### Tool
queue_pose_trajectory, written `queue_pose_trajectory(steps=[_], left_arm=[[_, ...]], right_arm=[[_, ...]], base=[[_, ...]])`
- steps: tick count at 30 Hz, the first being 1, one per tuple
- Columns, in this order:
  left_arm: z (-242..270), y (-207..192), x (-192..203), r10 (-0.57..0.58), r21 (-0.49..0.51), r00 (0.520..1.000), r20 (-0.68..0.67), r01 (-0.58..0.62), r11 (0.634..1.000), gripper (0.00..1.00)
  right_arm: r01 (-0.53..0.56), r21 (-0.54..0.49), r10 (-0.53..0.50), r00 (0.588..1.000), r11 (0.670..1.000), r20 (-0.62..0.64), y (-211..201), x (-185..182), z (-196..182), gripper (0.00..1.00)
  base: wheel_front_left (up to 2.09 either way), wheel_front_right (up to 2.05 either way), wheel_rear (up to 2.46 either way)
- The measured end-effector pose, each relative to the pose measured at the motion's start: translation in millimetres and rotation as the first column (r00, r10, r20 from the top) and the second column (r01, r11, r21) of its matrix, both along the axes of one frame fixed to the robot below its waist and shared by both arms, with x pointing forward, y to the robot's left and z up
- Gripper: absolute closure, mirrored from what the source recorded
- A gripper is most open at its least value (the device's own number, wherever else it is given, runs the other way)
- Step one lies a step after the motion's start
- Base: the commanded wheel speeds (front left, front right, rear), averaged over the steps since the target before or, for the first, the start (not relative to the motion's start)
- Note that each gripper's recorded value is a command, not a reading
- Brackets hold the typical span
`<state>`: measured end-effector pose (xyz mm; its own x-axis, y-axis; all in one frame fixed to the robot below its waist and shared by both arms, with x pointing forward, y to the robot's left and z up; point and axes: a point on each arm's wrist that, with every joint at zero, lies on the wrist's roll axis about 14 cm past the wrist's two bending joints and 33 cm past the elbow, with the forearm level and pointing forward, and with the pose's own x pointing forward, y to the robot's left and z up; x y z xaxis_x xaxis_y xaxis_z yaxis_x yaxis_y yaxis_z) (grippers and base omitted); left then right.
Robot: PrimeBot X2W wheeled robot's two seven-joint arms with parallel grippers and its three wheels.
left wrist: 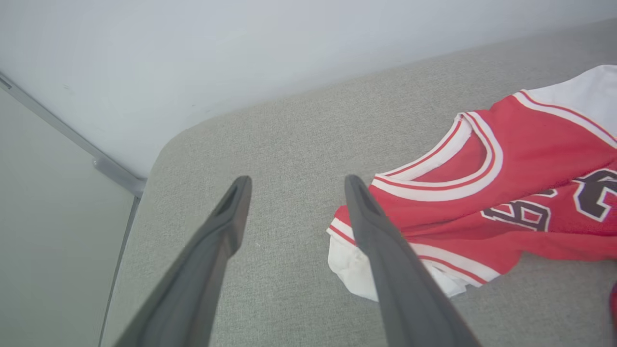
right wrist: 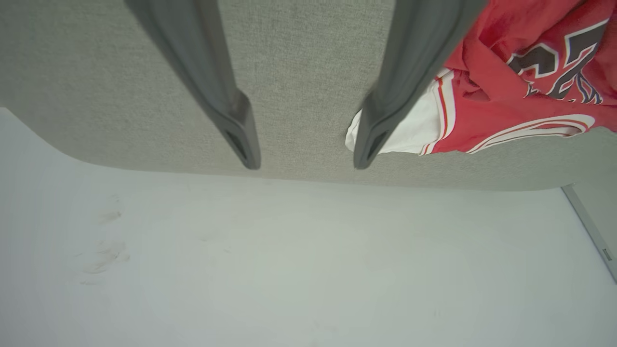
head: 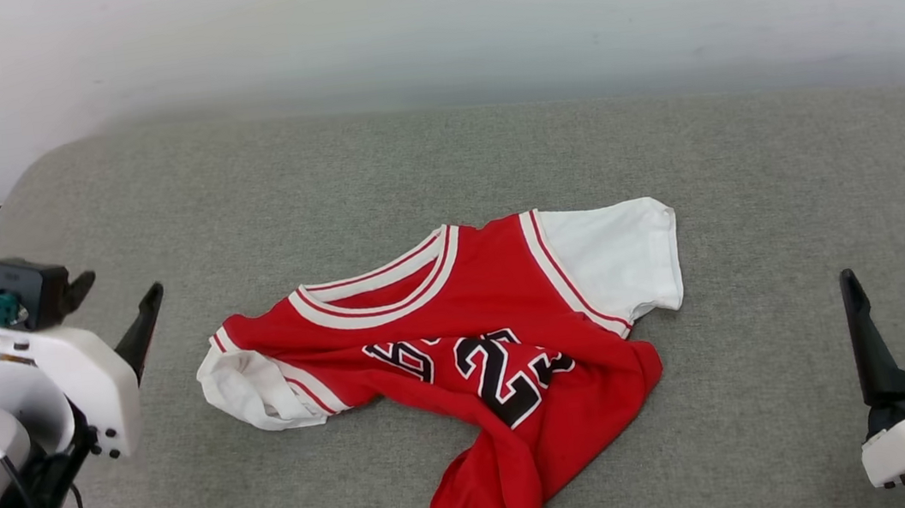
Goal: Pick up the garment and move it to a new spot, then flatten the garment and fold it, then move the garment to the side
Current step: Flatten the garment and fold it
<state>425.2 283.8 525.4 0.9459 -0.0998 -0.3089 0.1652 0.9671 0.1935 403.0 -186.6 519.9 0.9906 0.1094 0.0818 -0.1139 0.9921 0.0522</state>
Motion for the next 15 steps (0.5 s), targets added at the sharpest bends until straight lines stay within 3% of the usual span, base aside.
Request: queue_pose_trajectory(steps=[8,15], left_arm=[[21,-20,8,-0.034,-0.017,0.998,0.056,0.035,0.999,0.0],[22,-18,-1,0.017,-0.074,0.99,0.14,-0.006,0.997,0.0]], right_arm=[[-0.006,-0.037,0.006,1.0,0.999,0.0,-4,-2,6,0.0],[-0.082,-0.104,0.089,0.994,0.991,0.065,7,29,46,0.0]], base=[[0.0,0.0,0.0],[0.0,0.0,0.0]])
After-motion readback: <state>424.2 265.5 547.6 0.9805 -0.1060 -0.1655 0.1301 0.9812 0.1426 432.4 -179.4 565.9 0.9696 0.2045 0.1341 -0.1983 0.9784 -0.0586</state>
